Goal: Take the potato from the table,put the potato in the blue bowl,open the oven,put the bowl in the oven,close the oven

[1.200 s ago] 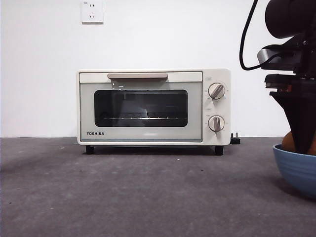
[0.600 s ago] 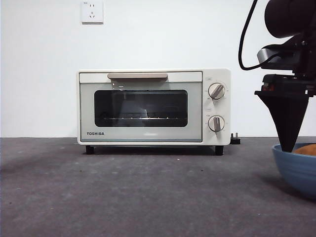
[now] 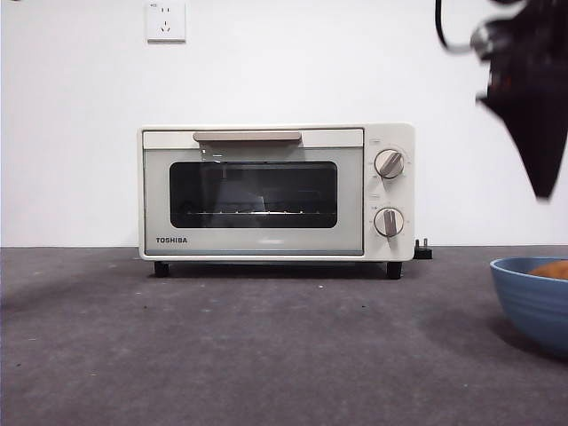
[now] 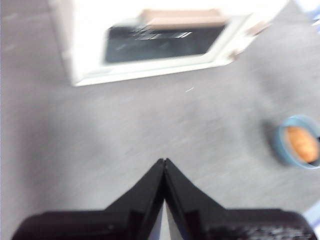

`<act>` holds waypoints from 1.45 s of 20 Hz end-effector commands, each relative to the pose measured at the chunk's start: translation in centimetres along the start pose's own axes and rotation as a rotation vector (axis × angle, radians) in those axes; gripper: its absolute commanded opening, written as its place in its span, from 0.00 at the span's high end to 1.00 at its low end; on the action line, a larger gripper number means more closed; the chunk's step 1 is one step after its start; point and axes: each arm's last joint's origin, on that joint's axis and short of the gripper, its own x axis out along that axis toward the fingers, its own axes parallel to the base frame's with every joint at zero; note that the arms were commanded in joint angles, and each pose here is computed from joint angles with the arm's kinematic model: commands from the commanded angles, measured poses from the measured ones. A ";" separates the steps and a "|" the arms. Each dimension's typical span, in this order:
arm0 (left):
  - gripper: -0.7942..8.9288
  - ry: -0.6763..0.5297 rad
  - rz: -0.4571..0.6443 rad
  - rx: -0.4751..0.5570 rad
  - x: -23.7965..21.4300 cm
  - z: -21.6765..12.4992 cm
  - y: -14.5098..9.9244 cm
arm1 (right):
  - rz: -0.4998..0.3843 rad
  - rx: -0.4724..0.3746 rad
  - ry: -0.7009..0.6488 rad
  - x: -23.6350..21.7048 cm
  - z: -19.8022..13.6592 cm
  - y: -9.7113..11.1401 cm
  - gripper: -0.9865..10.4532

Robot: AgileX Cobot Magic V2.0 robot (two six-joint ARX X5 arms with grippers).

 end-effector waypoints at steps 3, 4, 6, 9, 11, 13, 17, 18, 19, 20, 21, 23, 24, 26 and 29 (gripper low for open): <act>0.92 -0.032 -0.046 -0.017 4.2 2.2 1.1 | 0.033 0.041 -0.166 -5.0 -1.6 -0.8 0.92; 0.92 -0.039 -0.055 -0.012 5.6 2.9 1.4 | 0.040 0.048 -0.213 -6.1 -2.2 -1.1 0.92; 0.92 -0.014 -0.069 -0.016 8.1 4.0 2.1 | 0.054 0.076 -0.286 -7.8 -3.7 -1.5 0.92; 0.92 0.038 -0.091 -0.014 11.5 6.1 2.3 | 0.070 0.116 -0.347 -9.4 -5.8 -2.0 0.92; 0.92 0.054 -0.103 0.016 13.5 7.9 2.1 | 0.098 0.143 -0.373 -10.2 -7.0 -2.2 0.92; 0.92 0.075 -0.118 0.051 15.3 9.4 1.6 | 0.131 0.148 -0.392 -10.8 -8.0 -2.3 0.92; 0.92 0.086 -0.145 0.082 18.7 11.3 1.0 | 0.185 0.187 -0.423 -11.5 -9.0 -2.4 0.92; 0.92 0.094 -0.140 0.086 19.6 11.4 1.0 | 0.198 0.185 -0.425 -11.6 -9.1 -2.4 0.92; 0.92 0.103 -0.120 0.088 20.2 11.4 0.9 | 0.205 0.183 -0.423 -11.6 -9.2 -2.4 0.92; 0.92 0.110 -0.090 0.091 21.0 11.3 1.0 | 0.207 0.187 -0.420 -11.6 -9.2 -2.4 0.92; 0.92 0.114 -0.069 0.093 21.5 11.2 1.1 | 0.207 0.189 -0.417 -11.5 -9.2 -2.4 0.92; 0.92 0.111 -0.060 0.096 22.4 11.1 1.3 | 0.214 0.187 -0.408 -11.5 -9.2 -2.4 0.92; 0.92 0.108 -0.056 0.097 22.5 11.1 1.4 | 0.219 0.186 -0.407 -11.5 -9.2 -2.4 0.92; 0.92 0.109 -0.051 0.097 22.8 11.1 1.5 | 0.218 0.185 -0.400 -11.5 -9.3 -2.4 0.92; 0.92 0.139 -0.031 0.095 23.1 10.7 1.5 | 0.219 0.185 -0.401 -11.5 -9.3 -2.4 0.92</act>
